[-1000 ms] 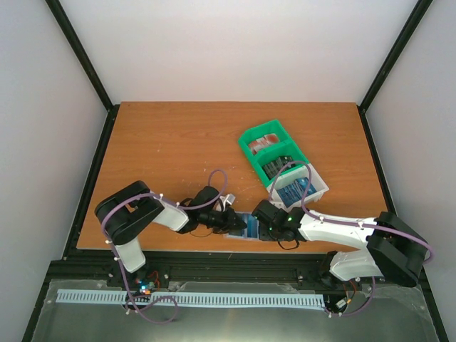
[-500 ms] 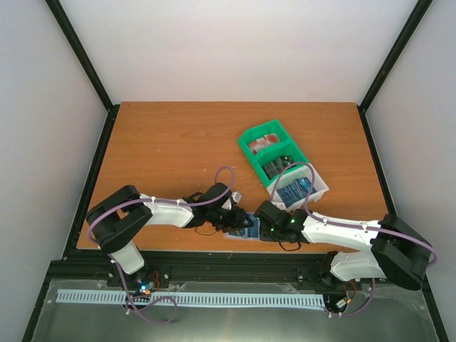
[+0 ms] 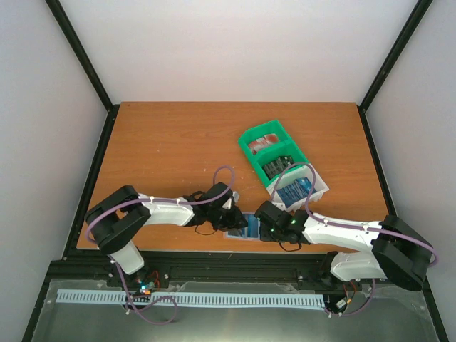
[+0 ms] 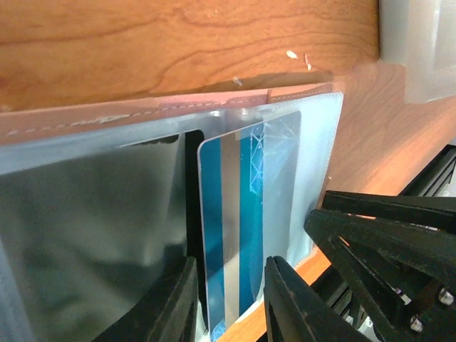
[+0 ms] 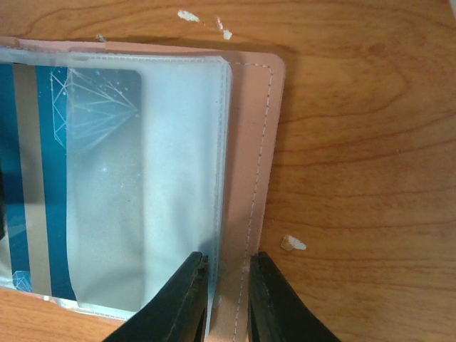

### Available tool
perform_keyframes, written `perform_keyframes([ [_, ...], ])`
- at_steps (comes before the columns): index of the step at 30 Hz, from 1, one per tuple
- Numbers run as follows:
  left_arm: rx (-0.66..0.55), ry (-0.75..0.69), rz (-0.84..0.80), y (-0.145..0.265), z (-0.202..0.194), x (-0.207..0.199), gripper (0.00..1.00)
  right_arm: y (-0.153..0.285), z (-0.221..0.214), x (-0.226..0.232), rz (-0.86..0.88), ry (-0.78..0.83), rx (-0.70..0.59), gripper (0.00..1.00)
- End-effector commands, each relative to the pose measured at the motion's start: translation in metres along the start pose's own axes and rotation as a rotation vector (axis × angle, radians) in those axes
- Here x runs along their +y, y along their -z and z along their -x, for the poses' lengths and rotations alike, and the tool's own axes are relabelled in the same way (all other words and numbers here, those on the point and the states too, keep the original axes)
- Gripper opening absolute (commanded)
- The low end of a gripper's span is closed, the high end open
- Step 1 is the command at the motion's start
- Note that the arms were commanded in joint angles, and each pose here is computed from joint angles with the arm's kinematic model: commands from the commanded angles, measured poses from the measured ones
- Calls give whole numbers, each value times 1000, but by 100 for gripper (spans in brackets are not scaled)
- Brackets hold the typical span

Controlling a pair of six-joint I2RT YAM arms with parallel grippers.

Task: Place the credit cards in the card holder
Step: Insert the credit card into the card holder.

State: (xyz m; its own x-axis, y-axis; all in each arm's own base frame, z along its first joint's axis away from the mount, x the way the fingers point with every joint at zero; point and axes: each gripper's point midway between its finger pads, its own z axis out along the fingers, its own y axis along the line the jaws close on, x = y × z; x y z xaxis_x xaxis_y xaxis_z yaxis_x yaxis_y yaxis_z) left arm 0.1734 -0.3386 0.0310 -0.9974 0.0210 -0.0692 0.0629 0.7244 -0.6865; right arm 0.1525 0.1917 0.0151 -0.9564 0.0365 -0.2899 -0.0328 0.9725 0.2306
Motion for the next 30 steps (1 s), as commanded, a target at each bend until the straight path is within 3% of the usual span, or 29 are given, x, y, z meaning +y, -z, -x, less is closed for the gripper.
perform_keyframes([
  [1, 46, -11, 39, -12, -6, 10, 27, -7, -21, -15, -41, -1, 76, 18],
  [7, 83, -102, -57, -19, -9, -13, 22, -7, -21, -16, -42, -4, 73, 18],
  [16, 117, -153, -108, -17, -17, -29, 27, -3, -18, -16, -41, -12, 56, 18],
  [22, 77, -171, -67, -3, -9, -35, 35, 8, -8, -13, -33, -30, 14, 19],
  [27, -10, -250, -51, 29, 3, -54, 54, 39, 12, -11, -34, -37, -70, 27],
  [30, -42, -256, -22, 38, 6, -51, 59, 54, 23, -8, -38, -20, -102, 33],
])
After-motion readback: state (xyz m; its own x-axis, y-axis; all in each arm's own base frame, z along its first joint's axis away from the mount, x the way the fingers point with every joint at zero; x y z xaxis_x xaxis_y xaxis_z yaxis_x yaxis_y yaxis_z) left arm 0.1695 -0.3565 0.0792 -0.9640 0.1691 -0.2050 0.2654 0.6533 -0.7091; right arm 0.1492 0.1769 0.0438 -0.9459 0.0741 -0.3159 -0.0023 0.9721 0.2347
